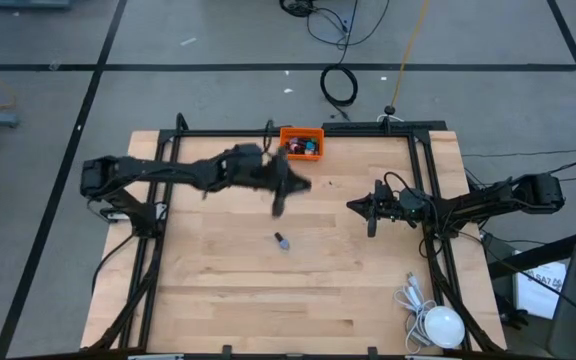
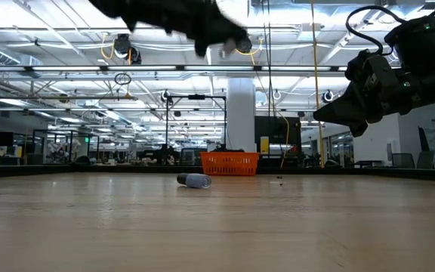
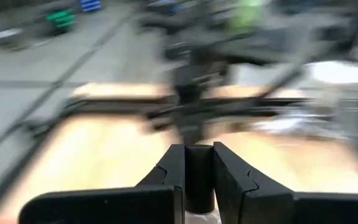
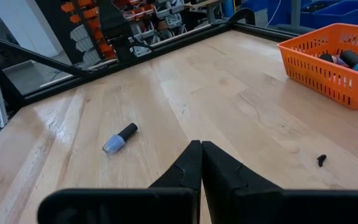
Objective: Pick & Place Nail Polish
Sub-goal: Put the white nail polish bottle into the basket
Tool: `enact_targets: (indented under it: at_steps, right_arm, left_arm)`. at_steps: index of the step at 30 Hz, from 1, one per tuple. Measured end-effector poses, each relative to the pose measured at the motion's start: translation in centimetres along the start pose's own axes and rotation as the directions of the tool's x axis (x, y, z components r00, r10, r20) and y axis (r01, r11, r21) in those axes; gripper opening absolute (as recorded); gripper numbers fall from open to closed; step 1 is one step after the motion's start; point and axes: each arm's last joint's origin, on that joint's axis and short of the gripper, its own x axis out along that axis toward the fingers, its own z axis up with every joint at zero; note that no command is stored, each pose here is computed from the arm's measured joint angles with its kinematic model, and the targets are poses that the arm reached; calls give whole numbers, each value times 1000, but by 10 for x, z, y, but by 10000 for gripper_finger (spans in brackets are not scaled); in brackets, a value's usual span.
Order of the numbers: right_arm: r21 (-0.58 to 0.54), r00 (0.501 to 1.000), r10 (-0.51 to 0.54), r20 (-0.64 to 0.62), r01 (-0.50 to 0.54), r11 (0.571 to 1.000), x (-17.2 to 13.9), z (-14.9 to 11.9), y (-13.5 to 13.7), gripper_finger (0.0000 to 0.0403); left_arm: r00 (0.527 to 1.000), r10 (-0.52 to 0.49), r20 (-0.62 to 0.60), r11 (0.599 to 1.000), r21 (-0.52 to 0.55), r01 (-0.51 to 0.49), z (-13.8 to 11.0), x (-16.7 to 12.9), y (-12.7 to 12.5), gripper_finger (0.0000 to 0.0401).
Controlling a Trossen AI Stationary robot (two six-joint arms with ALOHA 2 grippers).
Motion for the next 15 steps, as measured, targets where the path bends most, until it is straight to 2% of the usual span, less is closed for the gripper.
enact_targets:
  at_steps: [2, 8, 12, 15]
  right_arm:
    - [0, 1000, 1, 2, -1, 1000, 0, 0, 0, 0]
    - [6, 1000, 4, 13, -4, 1000, 0, 1, 0, 0]
    - [11, 1000, 4, 13, -4, 1000, 0, 1, 0, 0]
    - [11, 1000, 4, 13, -5, 1000, 0, 1, 0, 0]
  left_arm:
    - [995, 95, -25, 995, -30, -95, -12, 4, 26, 35]
    - [971, 239, -26, 959, -152, -240, -47, 13, 94, 35]
    - [937, 347, -49, 893, -288, -346, -63, 7, 142, 35]
    - [919, 388, -77, 837, -389, -385, -76, 6, 171, 35]
